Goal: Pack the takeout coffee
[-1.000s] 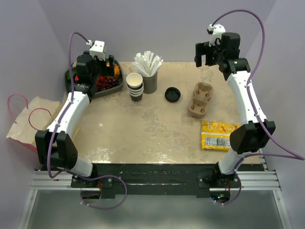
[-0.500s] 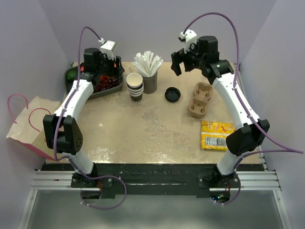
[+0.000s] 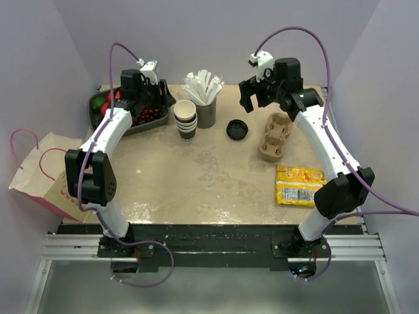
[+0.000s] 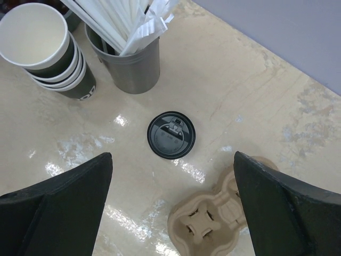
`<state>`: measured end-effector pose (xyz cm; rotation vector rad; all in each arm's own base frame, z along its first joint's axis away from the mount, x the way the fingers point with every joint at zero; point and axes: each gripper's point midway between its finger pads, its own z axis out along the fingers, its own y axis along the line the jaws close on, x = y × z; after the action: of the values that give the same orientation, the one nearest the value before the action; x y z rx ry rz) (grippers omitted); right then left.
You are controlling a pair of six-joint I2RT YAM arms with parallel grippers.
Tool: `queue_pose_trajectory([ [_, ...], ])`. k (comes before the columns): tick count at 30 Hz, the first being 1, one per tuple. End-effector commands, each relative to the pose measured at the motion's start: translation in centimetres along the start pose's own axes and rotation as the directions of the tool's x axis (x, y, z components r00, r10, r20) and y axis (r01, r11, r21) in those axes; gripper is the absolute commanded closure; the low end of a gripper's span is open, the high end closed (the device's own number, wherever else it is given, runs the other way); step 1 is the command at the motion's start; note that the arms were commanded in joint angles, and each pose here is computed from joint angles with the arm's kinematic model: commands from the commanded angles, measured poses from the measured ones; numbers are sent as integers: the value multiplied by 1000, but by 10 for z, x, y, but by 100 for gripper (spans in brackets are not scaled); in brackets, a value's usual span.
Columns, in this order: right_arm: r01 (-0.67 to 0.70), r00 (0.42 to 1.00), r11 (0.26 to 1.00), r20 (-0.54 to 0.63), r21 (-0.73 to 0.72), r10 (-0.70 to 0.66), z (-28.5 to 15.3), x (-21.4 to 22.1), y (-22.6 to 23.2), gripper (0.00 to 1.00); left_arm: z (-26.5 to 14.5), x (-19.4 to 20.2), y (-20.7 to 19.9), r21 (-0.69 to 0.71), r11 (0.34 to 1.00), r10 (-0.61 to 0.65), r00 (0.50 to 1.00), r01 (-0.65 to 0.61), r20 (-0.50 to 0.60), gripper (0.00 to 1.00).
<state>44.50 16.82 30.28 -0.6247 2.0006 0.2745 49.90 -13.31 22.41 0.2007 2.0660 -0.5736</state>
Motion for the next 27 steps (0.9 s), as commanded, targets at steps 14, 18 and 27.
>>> queue_pose_trajectory([
  [14, -1, 999, 999, 51, 36, -1, -11, -17, -5, 1, 11, 18, -8, -7, 998, -71, 997, 70, -39, 52],
  [18, 1, 999, 999, 40, 46, -3, -9, -13, -8, 1, 15, 24, -8, -14, 997, -72, 996, 71, -54, 53],
  [27, -6, 1000, 999, 29, 51, 4, -4, -8, -9, 1, 15, 19, -6, -30, 997, -73, 996, 71, -48, 82],
])
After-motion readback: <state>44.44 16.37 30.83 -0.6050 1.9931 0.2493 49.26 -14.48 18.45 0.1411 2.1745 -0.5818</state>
